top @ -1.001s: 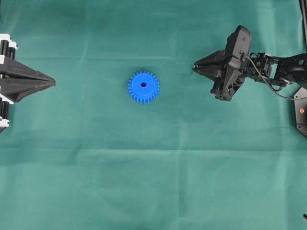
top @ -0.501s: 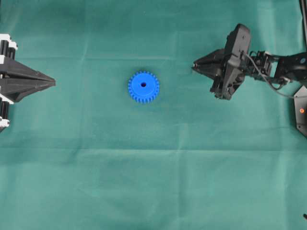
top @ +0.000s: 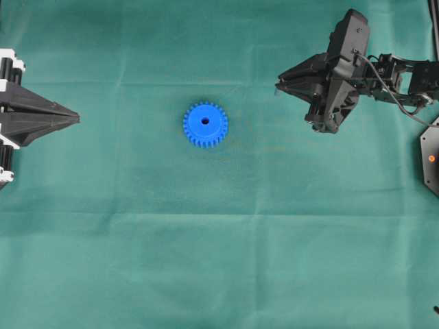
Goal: Insert the shaft placed at a random location into the center hole of the medium gear at another random location.
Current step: 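Carry the held shaft over the blue gear's center hole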
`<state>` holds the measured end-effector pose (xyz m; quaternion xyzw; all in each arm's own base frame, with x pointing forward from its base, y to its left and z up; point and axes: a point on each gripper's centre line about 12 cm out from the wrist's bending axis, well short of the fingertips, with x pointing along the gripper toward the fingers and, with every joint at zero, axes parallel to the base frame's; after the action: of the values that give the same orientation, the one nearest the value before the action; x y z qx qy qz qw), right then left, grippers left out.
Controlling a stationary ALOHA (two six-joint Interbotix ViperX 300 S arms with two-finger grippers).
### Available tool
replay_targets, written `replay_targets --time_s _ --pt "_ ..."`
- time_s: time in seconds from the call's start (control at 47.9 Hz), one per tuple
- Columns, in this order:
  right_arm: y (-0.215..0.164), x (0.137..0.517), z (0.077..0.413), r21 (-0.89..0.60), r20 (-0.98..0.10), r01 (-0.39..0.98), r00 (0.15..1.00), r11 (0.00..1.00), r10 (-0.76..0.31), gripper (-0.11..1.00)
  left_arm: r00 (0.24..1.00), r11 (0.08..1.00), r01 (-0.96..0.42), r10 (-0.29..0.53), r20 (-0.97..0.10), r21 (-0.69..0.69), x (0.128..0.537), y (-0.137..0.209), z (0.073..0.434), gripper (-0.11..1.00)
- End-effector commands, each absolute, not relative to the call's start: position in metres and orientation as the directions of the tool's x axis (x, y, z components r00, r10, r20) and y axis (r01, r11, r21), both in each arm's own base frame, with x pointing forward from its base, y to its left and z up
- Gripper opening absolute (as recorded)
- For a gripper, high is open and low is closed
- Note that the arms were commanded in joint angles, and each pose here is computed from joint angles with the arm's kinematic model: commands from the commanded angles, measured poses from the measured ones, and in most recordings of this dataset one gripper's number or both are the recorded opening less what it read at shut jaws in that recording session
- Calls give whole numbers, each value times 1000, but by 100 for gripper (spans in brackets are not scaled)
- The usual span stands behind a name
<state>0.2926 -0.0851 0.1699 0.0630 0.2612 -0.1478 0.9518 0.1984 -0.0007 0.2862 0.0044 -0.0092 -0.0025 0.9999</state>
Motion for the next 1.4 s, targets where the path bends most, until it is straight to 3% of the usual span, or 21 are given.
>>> replay_targets --time_s 0.0,0.334,0.751,0.981,1.377 --pt "-87 297 181 47 -485 317 836 947 -256 13 999 1000 5 -6 37 12 201 -1 294 0" --pt "-83 313 186 46 -445 290 863 956 -240 13 999 1000 4 -4 37 12 201 0 294 0" --pt "-55 393 191 46 -409 173 902 984 -140 13 999 1000 4 -4 34 12 201 0 294 0" --pt "-48 420 187 44 -411 147 904 988 -116 13 1000 1000 5 -6 26 10 201 -1 292 0" --pt "-51 421 176 35 -434 151 893 988 -121 13 1000 1000 5 -6 28 6 201 -1 293 0"
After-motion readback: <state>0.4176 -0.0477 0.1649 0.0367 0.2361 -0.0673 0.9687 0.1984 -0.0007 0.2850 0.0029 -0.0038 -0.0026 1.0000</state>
